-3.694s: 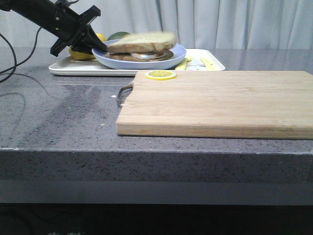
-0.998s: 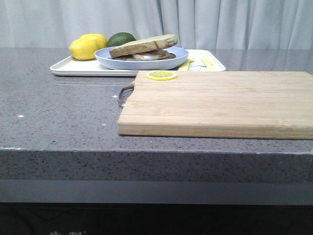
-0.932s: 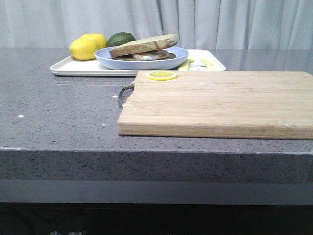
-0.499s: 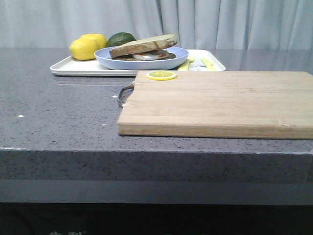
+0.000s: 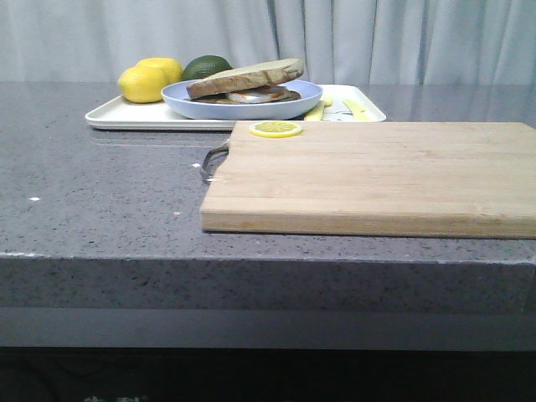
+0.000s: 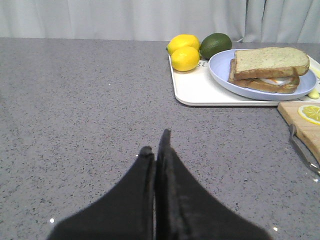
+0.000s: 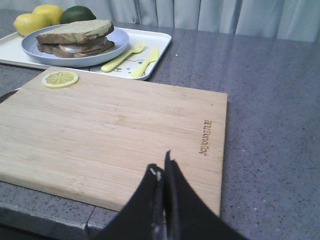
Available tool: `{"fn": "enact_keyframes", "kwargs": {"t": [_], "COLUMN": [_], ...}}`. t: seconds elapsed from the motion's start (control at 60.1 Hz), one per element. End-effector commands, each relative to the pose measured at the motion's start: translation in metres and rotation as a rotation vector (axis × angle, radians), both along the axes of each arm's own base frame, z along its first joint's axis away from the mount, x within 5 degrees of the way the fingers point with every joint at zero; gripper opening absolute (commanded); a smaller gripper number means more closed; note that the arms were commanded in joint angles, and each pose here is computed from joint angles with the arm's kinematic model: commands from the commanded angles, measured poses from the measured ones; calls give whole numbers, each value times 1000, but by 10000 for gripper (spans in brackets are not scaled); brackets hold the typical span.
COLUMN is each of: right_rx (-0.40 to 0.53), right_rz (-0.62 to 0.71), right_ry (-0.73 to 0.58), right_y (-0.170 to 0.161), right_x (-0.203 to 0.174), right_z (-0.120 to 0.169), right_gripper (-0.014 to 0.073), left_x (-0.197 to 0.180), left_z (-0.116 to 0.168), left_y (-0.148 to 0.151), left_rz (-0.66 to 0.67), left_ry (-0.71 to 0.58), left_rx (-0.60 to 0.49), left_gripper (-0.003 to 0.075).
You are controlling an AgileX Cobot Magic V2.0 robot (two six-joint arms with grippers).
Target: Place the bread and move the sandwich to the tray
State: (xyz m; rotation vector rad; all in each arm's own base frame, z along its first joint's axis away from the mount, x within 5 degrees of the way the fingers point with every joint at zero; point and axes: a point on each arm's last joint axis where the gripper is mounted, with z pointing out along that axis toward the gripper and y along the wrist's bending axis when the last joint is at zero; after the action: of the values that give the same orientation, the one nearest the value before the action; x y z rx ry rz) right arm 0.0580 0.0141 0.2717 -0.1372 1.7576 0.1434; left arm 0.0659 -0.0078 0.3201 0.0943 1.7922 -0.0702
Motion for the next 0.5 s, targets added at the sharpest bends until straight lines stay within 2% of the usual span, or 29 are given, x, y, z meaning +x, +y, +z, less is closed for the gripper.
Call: {"fn": "enact_keyframes", "kwargs": {"t": [0.0,0.183,0.3,0.483], "right_rx": [17,17,17,17], "right_rz": [-23,-23,-23,-23], "right_ry": [-89,-89,-89,-89], "right_y": [-2,-2,-2,-2], "right_x": [1,1,1,1], "right_z": [15,15,15,15], "right_gripper": [-76,-76,-76,-76], "left_x": [1,-4,-11,-20], "left_z": [15,3,-21,-61], "left_y": [-1,0,3,5], "left_rz": [-3,11,34,54], "left_ry": [-95,-168,-217,-215], "left_rx": [-58,-82,-80,-98], "left_gripper": [-19,-19,-19,-19]}}
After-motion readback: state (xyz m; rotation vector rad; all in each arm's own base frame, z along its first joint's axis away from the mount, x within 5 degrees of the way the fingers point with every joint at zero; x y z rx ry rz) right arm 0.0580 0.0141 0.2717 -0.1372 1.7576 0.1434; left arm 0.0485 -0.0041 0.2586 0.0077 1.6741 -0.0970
